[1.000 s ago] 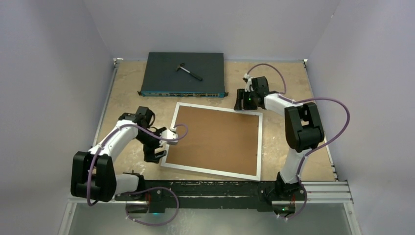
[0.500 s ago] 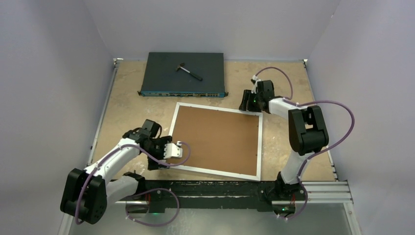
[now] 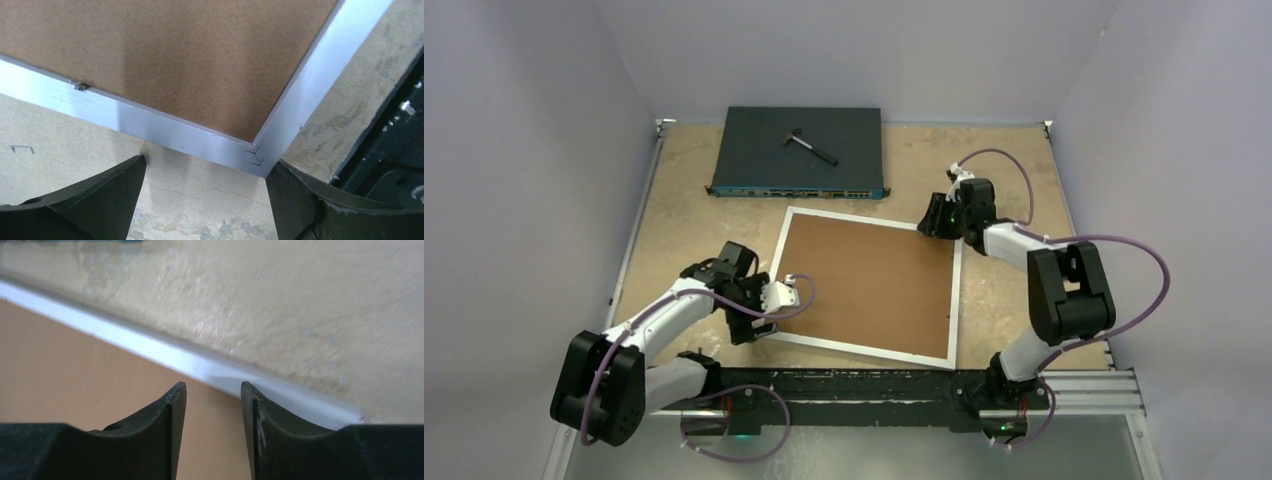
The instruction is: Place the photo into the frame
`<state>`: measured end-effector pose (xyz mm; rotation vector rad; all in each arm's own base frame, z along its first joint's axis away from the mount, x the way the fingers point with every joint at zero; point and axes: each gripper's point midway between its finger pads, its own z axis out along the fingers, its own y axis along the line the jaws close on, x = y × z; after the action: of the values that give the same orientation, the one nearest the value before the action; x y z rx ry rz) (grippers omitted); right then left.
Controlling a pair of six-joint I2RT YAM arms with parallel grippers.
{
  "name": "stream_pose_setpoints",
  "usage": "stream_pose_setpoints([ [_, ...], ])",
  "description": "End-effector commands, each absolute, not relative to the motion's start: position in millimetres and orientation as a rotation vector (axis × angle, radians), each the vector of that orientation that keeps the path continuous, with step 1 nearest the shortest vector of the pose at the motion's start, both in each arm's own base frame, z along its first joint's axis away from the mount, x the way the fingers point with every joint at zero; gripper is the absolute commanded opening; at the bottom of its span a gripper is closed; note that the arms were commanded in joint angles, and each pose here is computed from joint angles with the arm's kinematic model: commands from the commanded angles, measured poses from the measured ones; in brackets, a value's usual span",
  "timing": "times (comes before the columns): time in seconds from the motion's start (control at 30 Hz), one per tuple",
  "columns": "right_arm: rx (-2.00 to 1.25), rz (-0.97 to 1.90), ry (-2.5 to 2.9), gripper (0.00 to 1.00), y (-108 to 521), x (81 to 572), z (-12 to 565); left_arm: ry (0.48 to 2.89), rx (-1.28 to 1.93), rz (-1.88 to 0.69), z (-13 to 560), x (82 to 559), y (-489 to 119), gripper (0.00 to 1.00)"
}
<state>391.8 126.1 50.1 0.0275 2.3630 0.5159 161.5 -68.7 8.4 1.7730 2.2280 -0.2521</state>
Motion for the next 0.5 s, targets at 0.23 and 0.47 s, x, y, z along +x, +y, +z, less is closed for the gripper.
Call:
stream_pose_setpoints([
  [0.23,0.075,0.739,2.586,0.46,145.5,288.6,18.4,2.213,1.445,0.155,7.6,259.1,-31.1,0.82],
  [0.47,0.003,0.802,2.585,0.48,164.0,276.0,30.8,2.240,1.389,0.169,12.3,269.3,-13.8,0.80],
])
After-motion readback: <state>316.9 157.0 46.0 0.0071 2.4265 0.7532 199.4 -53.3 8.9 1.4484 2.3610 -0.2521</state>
